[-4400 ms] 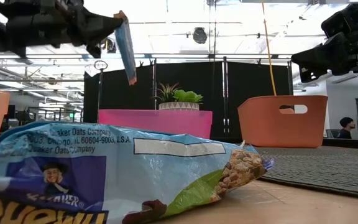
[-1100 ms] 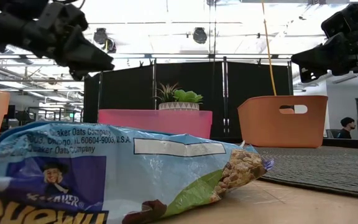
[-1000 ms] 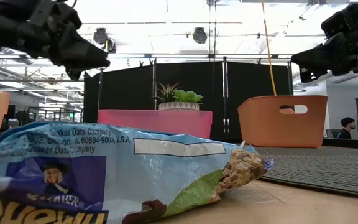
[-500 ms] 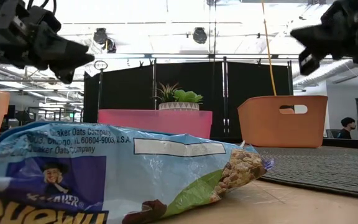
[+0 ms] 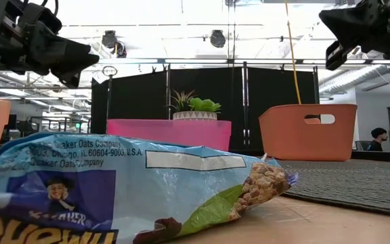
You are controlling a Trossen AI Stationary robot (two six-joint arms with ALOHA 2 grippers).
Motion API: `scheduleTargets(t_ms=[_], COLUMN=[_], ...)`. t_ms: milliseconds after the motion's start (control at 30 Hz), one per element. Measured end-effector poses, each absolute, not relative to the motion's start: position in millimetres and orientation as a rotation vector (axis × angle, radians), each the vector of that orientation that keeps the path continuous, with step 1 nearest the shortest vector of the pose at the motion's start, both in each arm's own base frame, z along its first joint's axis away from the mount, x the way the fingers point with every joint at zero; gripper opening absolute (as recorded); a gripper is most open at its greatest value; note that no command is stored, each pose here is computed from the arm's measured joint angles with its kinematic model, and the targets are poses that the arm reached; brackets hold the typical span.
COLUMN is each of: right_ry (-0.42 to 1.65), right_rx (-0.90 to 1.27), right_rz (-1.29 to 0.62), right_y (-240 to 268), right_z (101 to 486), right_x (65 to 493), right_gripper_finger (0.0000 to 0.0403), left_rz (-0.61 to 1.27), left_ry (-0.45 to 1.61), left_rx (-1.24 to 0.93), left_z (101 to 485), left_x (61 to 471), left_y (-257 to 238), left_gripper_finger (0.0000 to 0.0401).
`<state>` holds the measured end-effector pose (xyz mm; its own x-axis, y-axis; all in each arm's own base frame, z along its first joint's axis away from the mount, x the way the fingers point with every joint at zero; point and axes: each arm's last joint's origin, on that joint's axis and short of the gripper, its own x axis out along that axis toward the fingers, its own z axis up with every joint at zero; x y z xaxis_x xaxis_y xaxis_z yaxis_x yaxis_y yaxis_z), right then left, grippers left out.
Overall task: Pick and place Granola Bars by type
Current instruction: Put the blue/orange granola bar into the pink bin
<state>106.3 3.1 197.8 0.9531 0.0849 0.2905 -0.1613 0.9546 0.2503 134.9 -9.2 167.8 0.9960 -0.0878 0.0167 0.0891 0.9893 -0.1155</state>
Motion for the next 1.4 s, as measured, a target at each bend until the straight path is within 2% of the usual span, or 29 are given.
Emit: scheduleTargets(t_ms=[133,300,533,600,700,767,967,1133,1300,1400], right_ry=[-0.272,-0.329,-0.239,-0.245,-0.252,-0.19,0.083,0.34,0.563,0.615], right_rx=[0.324,0.394,0.436,0.43,0.347,0.286,0.025,-0.241,-0.283,-0.264], right_rz=[0.123,0.008,0.004,0.041,0.209,0.276,0.22,0.301,0.316,0.338], right_y=[4,1,1,4,14,23,70,124,153,164], right_z=[197,201,192,193,196,191,217,223,206,195], right_x=[110,113,122,124,128,134,194,261,308,325], right_gripper_finger=[0.0,0.0,0.0,0.0,0.0,0.0,0.0,0.0,0.0,0.0], left_rz=[-0.1,-0.095,-0.089,-0.089,-0.089,-0.089,-0.088,-0.088,-0.087,-0.086], left_ry=[-0.002,-0.002,-0.003,-0.003,-0.004,-0.005,-0.004,-0.003,0.015,0.029], left_rx=[-0.116,-0.116,-0.133,-0.133,-0.134,-0.139,-0.139,-0.136,-0.139,-0.139], left_z=[167,167,167,167,167,167,167,167,166,164], left_x=[135,135,135,135,135,135,135,135,135,135], left_y=[-10,-9,-9,-9,-9,-9,-9,-9,-9,-9], left_gripper_finger=[0.0127,0.0127,0.0127,0.0127,0.0127,0.0127,0.0127,0.0127,0.0127,0.0127])
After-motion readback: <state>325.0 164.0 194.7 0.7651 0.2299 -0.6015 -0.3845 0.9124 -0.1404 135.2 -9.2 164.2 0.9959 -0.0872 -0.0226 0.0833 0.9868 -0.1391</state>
